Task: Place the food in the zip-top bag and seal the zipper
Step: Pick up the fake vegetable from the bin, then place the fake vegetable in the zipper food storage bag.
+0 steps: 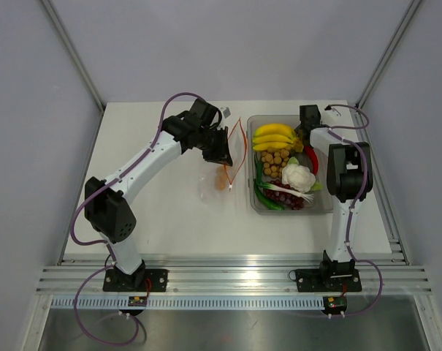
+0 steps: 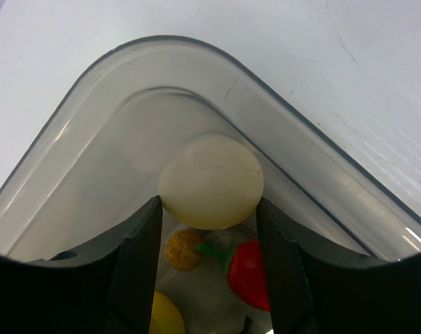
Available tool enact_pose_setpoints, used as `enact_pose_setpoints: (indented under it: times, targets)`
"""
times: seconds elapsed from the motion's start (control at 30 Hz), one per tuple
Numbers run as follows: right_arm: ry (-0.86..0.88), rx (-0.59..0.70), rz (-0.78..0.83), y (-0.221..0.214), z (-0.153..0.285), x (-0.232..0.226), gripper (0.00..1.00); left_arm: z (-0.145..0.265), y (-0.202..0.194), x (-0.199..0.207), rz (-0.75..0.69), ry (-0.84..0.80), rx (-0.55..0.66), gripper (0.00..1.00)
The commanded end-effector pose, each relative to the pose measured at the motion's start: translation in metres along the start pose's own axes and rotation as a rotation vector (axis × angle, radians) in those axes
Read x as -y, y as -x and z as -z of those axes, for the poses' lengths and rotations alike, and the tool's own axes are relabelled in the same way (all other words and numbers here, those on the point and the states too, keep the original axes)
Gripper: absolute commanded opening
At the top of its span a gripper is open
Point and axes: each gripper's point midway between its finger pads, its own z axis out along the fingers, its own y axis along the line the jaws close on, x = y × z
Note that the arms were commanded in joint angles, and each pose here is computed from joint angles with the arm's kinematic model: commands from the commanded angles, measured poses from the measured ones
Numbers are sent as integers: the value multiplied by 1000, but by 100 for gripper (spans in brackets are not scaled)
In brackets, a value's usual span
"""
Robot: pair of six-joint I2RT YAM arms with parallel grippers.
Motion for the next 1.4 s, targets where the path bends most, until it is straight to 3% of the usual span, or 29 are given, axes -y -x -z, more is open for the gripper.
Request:
enact_pose_setpoints:
  times: [0.0,0.4,0.77,1.07,1.37]
  targets:
    - [3,87,-22,30,11,-2,39,10,13,16,-42,-57,42,0]
    - [108,86,-50,48,61,-2,36,11,20,14,-47,-49,65,0]
    - [187,0,-26,37,109,12,34,4,22,5,-29,-31,68,0]
    - [424,-95,59,34,203,10,33,-3,26,13,-23,-88,79,0]
    - [720,-86,189,30,341,-19,34,-9,24,11,-18,-88,59,0]
